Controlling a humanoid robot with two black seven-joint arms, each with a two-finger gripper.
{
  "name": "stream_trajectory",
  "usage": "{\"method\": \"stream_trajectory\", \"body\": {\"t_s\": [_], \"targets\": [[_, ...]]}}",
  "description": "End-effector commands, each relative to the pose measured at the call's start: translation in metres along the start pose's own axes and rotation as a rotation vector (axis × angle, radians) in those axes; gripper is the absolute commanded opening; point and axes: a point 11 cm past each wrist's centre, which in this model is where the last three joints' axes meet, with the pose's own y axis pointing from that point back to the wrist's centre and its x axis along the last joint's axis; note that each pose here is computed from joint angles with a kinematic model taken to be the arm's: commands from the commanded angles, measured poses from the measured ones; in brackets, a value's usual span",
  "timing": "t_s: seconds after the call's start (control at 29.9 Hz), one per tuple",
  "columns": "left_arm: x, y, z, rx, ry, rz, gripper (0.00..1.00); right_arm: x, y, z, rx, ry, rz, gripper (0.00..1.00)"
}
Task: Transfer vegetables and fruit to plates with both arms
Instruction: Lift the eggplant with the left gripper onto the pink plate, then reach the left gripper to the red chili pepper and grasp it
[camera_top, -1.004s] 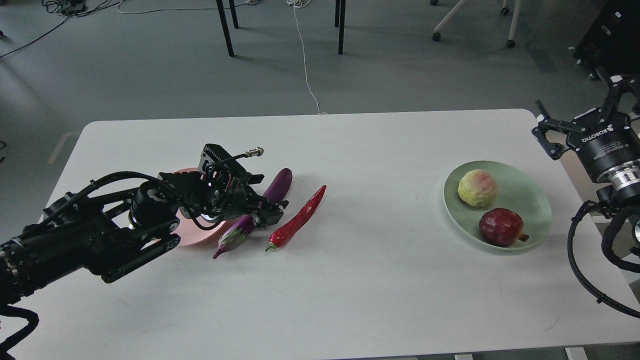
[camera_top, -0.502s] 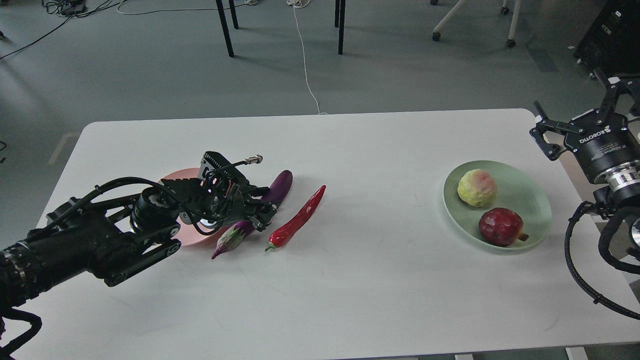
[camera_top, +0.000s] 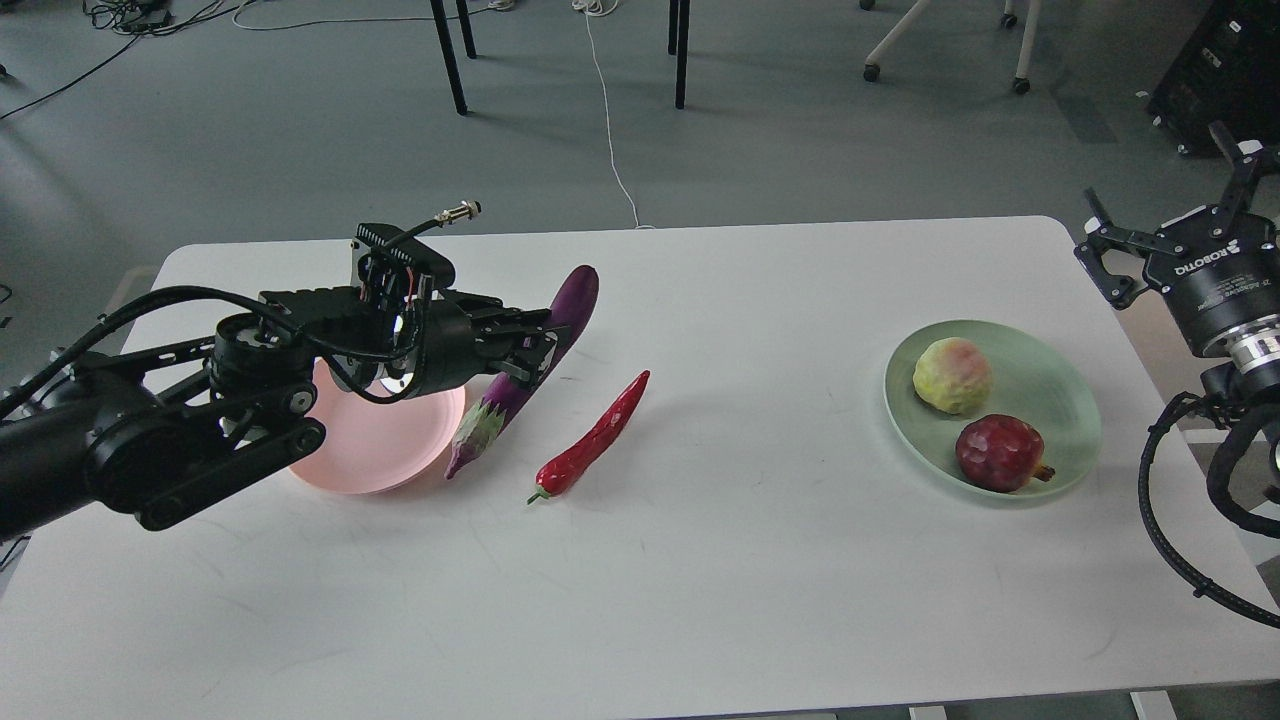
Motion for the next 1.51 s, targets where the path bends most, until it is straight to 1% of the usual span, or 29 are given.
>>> {"method": "stream_trajectory", "body": {"t_s": [0.0, 0.13, 0.23, 0.33, 0.37, 0.44, 0.54, 0.67, 0.8, 0.87, 1.04, 1.1, 1.17, 1.31, 1.41, 1.47], "targets": [[-0.004, 0.035, -0.041, 0.076, 0.031, -0.024, 0.24, -0.001, 0.000, 0.001, 0.000, -0.003, -0.002, 0.99], [-0.027, 0.053, -0.068, 0.141, -0.001, -0.088, 0.24, -0.004, -0.003, 0.002, 0.004, -0.011, -0.010, 0.99], [-0.045, 0.053, -0.082, 0.181, -0.002, -0.118, 0.24, -0.006, -0.004, 0.002, 0.004, -0.015, -0.017, 0.99], [-0.061, 0.050, -0.087, 0.196, 0.006, -0.121, 0.25, -0.007, -0.004, 0.002, 0.004, -0.016, -0.019, 0.99], [-0.065, 0.049, -0.088, 0.202, 0.009, -0.123, 0.27, -0.007, -0.004, 0.002, 0.004, -0.015, -0.019, 0.99], [-0.074, 0.048, -0.089, 0.203, 0.018, -0.135, 0.36, -0.006, -0.004, 0.000, 0.006, -0.011, -0.017, 0.99], [-0.081, 0.048, -0.088, 0.202, 0.016, -0.149, 0.54, -0.004, -0.003, -0.002, 0.007, -0.002, -0.010, 0.99], [-0.080, 0.048, -0.088, 0.201, 0.016, -0.144, 0.71, -0.001, -0.001, -0.003, 0.007, 0.003, -0.005, 0.99], [-0.068, 0.041, -0.082, 0.185, 0.015, -0.117, 0.80, -0.002, -0.002, -0.002, 0.007, 0.000, -0.005, 0.99], [-0.052, 0.036, -0.076, 0.169, 0.002, -0.089, 0.82, -0.002, -0.002, -0.001, 0.006, -0.003, -0.006, 0.99], [-0.007, 0.012, -0.045, 0.092, -0.054, -0.013, 0.82, -0.002, -0.002, -0.003, 0.008, 0.001, -0.006, 0.99], [0.010, -0.006, -0.020, 0.031, -0.081, 0.012, 0.82, -0.001, -0.001, -0.005, 0.014, 0.003, -0.003, 0.99], [0.017, -0.023, 0.008, -0.032, -0.102, 0.023, 0.82, 0.001, 0.000, -0.010, 0.019, 0.011, 0.003, 0.99], [0.012, -0.055, 0.059, -0.139, -0.146, 0.009, 0.82, 0.008, 0.007, -0.025, 0.026, 0.048, 0.023, 0.99], [-0.001, -0.073, 0.092, -0.191, -0.260, -0.020, 0.82, 0.012, 0.012, -0.038, 0.035, 0.079, 0.037, 0.99], [-0.010, -0.079, 0.104, -0.208, -0.311, -0.042, 0.82, 0.013, 0.013, -0.043, 0.039, 0.090, 0.041, 0.99]]}}
